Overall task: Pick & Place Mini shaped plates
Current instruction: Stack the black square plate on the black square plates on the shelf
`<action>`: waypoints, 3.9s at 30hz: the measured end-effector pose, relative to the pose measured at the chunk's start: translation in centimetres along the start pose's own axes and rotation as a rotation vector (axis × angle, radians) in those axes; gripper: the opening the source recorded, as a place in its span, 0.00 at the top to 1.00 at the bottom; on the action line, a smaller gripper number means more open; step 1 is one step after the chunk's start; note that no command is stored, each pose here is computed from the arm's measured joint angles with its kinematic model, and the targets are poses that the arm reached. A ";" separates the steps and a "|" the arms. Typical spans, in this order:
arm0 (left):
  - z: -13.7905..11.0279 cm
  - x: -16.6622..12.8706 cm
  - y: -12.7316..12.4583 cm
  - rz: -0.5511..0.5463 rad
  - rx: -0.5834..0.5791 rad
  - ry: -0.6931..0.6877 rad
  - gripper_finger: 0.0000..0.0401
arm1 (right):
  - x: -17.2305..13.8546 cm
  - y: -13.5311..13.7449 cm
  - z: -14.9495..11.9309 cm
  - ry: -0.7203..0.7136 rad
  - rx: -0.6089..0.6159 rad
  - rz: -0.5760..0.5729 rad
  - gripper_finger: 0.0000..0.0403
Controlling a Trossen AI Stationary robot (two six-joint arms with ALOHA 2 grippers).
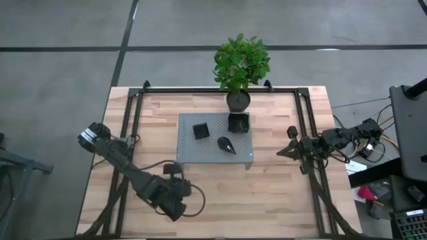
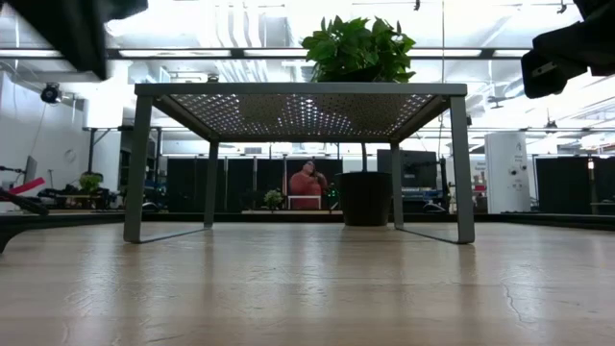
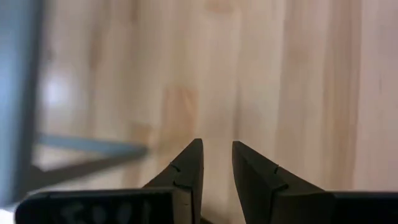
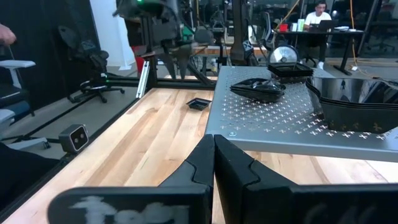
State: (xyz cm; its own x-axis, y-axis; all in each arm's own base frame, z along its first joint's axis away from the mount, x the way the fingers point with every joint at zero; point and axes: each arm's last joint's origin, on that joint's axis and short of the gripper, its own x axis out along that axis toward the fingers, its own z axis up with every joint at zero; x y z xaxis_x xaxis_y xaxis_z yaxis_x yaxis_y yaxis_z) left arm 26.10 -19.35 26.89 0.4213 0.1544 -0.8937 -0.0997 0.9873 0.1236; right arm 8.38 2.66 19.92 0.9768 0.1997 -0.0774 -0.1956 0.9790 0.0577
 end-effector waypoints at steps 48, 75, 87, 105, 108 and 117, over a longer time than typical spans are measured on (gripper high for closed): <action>-11.1 6.6 -0.8 -0.025 -0.052 0.406 0.80 | 0.0 0.0 0.0 0.000 -0.002 0.000 0.98; -9.2 5.2 -1.9 -0.105 -0.091 0.349 1.00 | 0.0 0.0 0.0 0.000 0.000 0.000 0.98; -5.5 2.1 -3.3 -0.157 -0.105 0.156 1.00 | 0.0 0.0 0.0 0.000 -0.002 0.000 0.98; 0.8 -4.7 -3.3 0.116 0.073 -0.432 1.00 | 0.0 0.0 0.0 0.000 -0.002 0.000 0.98; 1.2 -5.2 -3.1 0.192 0.084 -0.496 1.00 | 0.0 0.0 0.0 0.000 0.000 0.000 0.98; 1.7 -5.6 -2.2 0.507 0.105 -0.657 1.00 | 0.0 0.0 0.0 0.000 0.001 0.000 0.98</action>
State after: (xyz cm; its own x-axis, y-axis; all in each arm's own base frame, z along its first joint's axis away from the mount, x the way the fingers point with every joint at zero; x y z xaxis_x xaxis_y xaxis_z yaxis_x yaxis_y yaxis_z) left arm 25.54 -22.29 32.33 0.7908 0.5391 -0.2897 -0.3479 0.7854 0.5121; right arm 8.37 2.66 19.93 0.9768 0.1999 -0.0771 -0.1957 0.9789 0.0583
